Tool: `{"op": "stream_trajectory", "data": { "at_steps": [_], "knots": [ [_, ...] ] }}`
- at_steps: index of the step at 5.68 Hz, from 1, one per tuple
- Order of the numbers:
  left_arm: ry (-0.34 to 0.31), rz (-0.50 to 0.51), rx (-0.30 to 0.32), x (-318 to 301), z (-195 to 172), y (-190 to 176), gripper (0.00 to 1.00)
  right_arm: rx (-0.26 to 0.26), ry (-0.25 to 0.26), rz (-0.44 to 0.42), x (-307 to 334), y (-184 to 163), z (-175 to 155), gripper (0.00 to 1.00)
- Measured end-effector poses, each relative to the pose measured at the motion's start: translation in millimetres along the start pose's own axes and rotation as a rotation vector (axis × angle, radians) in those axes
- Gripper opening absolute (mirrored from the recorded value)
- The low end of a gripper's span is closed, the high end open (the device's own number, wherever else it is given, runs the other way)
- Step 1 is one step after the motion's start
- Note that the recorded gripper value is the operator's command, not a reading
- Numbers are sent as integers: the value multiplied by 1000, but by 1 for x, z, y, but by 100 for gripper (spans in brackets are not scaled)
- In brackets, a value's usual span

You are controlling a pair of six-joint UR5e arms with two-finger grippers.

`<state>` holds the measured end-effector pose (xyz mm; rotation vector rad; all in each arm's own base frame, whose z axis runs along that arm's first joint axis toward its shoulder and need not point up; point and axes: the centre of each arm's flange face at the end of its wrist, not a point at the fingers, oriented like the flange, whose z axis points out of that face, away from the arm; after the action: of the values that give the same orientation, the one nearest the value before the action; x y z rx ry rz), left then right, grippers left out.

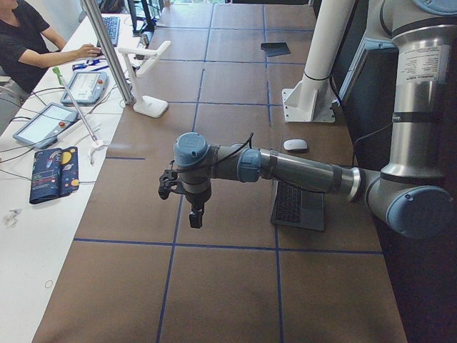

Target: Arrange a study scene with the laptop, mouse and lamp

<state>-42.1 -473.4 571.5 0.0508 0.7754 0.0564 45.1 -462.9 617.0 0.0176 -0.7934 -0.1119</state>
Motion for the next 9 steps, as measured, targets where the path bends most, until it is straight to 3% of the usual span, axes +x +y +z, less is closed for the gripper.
{"op": "stream_trajectory", "data": {
  "at_steps": [5,7,9],
  "knots": [
    [39,-24,-26,6,-1,16,100,-12,-59,16,3,3,9,100],
    [55,-49,-24,34,-13,59,100,10,-64,-9,1,3,8,100],
    [61,-238,-41,80,-26,96,100,50,-66,-50,7,20,15,100]
  ]
}}
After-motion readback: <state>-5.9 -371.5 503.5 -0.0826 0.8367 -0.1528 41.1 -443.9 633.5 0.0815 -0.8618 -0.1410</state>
